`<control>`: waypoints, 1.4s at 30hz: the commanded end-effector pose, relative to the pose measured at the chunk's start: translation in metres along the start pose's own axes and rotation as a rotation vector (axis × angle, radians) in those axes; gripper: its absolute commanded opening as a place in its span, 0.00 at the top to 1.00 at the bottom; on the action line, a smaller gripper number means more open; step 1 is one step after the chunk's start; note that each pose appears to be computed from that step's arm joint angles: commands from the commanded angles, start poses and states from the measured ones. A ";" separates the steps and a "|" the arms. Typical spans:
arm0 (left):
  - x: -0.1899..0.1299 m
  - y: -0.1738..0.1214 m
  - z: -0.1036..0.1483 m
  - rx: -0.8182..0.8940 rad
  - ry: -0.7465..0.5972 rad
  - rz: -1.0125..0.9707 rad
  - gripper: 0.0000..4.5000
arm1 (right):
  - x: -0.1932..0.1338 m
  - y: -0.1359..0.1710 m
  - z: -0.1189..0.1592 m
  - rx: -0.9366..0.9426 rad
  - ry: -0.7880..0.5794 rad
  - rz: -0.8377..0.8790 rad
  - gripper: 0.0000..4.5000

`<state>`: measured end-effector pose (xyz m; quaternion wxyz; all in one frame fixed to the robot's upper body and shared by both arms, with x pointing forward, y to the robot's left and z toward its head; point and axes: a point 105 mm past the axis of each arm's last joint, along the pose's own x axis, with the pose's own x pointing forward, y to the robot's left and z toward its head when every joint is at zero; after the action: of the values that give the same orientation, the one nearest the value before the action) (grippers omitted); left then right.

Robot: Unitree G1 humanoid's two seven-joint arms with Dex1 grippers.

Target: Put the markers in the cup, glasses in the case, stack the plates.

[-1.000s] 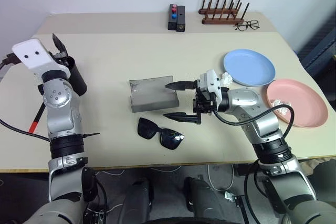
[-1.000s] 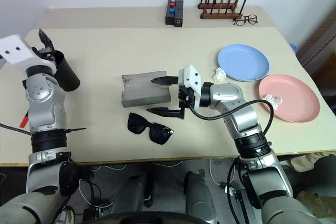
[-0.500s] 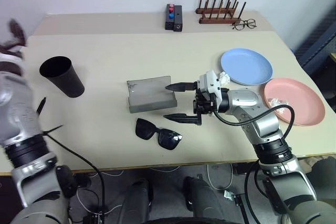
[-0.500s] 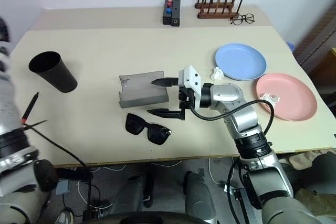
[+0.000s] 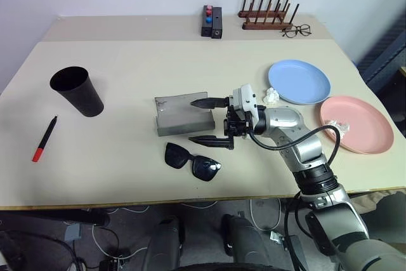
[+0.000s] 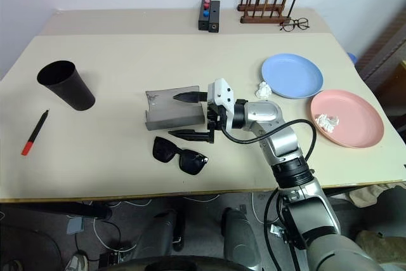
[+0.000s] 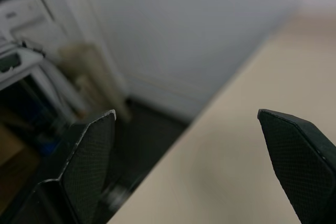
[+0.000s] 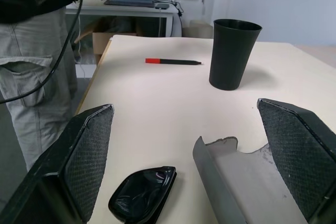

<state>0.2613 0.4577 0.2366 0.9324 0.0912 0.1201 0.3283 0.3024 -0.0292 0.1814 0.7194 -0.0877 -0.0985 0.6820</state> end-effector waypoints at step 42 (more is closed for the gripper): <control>0.009 -0.060 -0.104 0.129 0.578 -0.463 0.77 | -0.005 -0.001 0.014 -0.048 -0.005 -0.033 0.00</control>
<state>0.2777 0.4210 0.1189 0.9048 0.0181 0.4153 0.0924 0.3027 -0.0324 0.1817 0.7302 -0.1017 -0.0916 0.6694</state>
